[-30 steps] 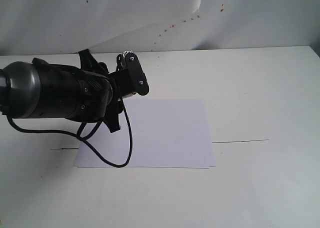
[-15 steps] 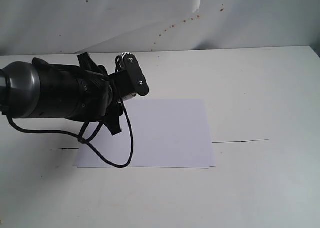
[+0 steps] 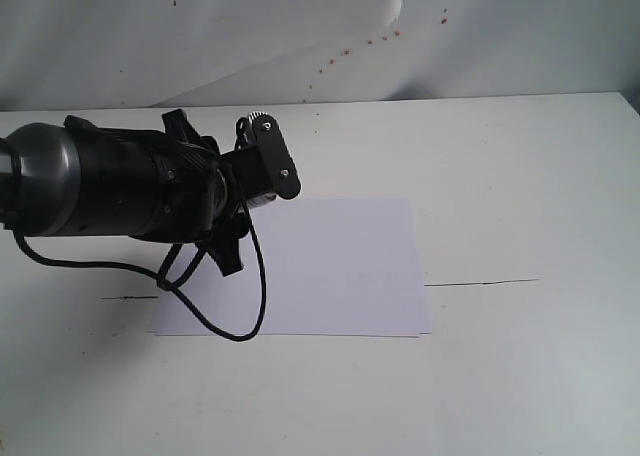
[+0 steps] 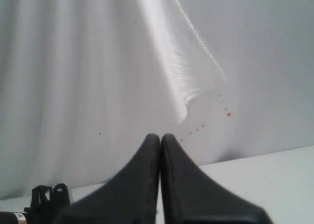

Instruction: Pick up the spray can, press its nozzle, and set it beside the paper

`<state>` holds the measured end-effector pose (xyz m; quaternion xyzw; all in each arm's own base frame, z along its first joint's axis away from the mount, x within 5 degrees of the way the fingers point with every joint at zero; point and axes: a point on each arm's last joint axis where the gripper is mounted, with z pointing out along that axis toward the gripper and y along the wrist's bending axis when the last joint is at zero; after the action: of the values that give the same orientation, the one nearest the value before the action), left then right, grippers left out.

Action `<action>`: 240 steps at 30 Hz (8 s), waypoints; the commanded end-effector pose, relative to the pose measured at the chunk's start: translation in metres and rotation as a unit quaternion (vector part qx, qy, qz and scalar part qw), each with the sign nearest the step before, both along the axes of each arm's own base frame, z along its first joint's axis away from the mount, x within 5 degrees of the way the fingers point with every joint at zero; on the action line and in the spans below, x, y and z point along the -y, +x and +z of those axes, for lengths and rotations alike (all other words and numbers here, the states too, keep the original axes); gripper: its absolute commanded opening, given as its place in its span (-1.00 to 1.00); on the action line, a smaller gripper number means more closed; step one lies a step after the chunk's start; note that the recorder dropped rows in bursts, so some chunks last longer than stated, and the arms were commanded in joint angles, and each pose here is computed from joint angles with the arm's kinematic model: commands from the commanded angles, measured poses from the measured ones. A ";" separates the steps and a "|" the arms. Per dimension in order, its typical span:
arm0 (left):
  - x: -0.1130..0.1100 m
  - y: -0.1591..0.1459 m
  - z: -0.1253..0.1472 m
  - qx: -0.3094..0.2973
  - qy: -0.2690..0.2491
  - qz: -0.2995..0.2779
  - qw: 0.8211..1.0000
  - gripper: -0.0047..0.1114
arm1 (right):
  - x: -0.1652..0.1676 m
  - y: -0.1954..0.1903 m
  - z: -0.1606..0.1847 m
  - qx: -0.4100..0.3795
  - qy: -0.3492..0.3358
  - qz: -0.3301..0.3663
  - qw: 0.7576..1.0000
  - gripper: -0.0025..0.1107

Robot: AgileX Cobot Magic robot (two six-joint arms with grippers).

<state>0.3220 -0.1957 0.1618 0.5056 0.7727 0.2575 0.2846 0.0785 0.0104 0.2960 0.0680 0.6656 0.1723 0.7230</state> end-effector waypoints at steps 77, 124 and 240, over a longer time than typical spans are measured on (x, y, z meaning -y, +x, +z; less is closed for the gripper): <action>-0.002 0.000 0.009 0.005 0.020 -0.002 1.000 -0.92 | -0.120 0.347 -0.133 -0.455 0.190 0.485 0.722 -0.96; -0.006 0.000 0.010 0.007 0.033 0.017 0.999 -0.92 | -0.075 0.348 -0.098 -0.447 0.100 0.424 0.781 -0.96; -0.177 0.055 -0.052 0.120 -0.561 0.156 0.804 -0.92 | 0.000 -0.028 0.013 0.094 -0.209 -0.044 0.972 -0.96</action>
<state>0.3715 -0.0193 0.1024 0.0989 0.8294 -0.1178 0.5370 0.0515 0.0109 0.3096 -0.0753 0.6136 0.0006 0.7860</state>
